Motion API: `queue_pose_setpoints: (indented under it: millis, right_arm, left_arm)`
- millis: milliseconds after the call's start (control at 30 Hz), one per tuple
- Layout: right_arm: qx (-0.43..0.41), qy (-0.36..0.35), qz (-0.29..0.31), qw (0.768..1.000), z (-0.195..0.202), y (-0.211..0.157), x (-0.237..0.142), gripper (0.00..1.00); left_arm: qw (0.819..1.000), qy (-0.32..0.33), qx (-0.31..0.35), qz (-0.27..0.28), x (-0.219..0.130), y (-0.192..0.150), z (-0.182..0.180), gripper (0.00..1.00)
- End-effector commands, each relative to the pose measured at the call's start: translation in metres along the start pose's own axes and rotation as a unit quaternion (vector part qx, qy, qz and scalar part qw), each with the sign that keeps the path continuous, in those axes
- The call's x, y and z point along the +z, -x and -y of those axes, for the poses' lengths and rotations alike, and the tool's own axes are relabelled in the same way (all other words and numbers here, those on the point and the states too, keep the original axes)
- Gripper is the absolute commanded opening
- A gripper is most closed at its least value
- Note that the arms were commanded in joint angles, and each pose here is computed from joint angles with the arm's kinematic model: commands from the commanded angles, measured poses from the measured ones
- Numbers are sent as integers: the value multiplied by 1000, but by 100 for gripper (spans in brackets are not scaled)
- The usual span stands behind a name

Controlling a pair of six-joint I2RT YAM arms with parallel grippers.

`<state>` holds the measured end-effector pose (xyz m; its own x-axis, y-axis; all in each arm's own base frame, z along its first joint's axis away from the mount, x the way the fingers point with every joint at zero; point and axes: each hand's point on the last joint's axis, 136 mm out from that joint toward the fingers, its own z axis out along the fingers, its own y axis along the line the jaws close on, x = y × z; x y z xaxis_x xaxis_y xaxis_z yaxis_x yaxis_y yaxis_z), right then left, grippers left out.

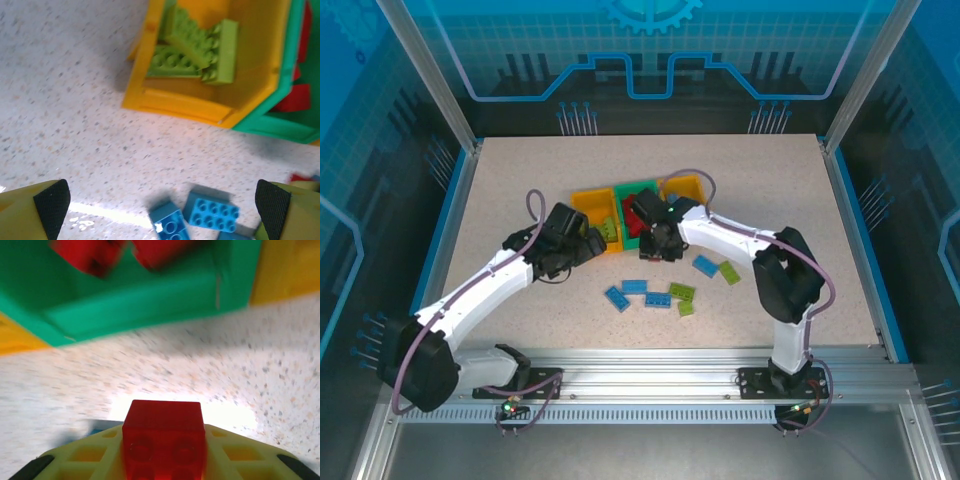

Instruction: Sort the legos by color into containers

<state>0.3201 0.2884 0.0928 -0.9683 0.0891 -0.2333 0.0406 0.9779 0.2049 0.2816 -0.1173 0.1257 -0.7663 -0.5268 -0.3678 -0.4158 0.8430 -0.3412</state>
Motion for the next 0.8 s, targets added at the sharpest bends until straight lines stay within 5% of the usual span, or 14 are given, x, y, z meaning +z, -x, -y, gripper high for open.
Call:
queue_pose_setpoints:
  millis: [0, 433, 767]
  right_arm:
    - [-16, 17, 40, 999, -7, 38, -27, 38]
    - [-43, 34, 42, 998, -20, 119, 9, 47]
    - [-100, 10, 65, 993, 4, 106, -26, 82]
  left_arm:
    - [1000, 12, -11, -25, 1, -26, -12, 99]
    - [997, 13, 25, -66, 9, -87, -3, 99]
    - [995, 20, 58, -80, 14, -99, -4, 99]
